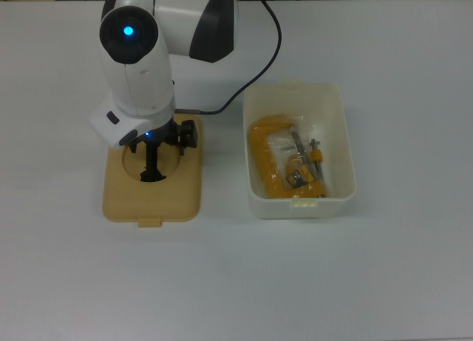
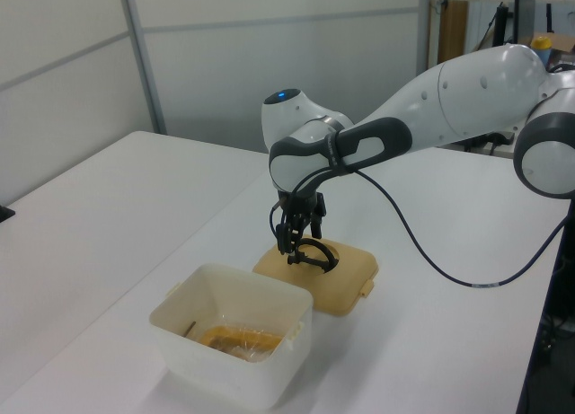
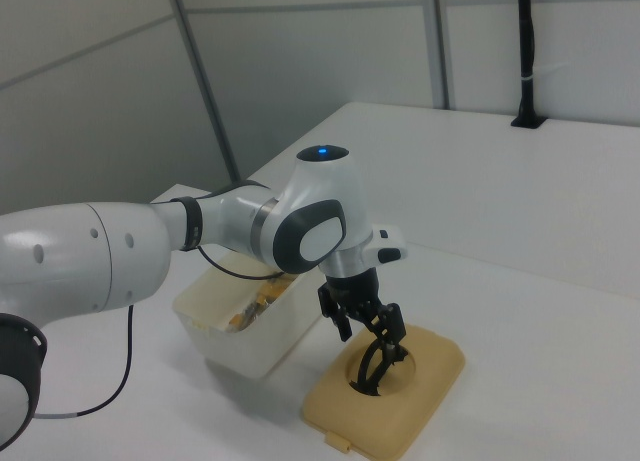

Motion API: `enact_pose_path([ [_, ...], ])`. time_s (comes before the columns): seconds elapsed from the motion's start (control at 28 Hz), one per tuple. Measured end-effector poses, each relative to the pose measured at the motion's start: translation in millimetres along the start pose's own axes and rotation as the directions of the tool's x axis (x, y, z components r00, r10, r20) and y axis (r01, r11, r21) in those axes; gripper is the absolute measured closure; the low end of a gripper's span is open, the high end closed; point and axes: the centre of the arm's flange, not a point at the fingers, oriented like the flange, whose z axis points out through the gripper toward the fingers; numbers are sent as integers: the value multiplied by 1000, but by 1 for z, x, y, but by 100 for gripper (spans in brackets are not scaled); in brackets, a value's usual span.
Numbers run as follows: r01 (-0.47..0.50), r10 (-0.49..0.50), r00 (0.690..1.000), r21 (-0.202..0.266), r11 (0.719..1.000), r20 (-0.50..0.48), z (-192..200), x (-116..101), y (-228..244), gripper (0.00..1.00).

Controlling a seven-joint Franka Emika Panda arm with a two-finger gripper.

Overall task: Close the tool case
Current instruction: 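Close the gripper on the black handle of the tan lid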

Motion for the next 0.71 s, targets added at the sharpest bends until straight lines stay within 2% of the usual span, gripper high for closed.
enact_pose_path([
  [0.11,4,-4,1000,-8,1000,4,3,0,1,18],
  [0.29,3,-3,1000,-11,1000,5,4,0,2,34],
  [0.32,2,-2,1000,-11,1000,5,4,0,3,41],
  [0.46,1,-1,1000,-11,1000,5,4,0,4,53],
  [0.68,-5,5,1000,-13,1000,5,4,0,7,81],
  [0.71,-6,6,1000,-13,1000,5,4,0,8,82],
])
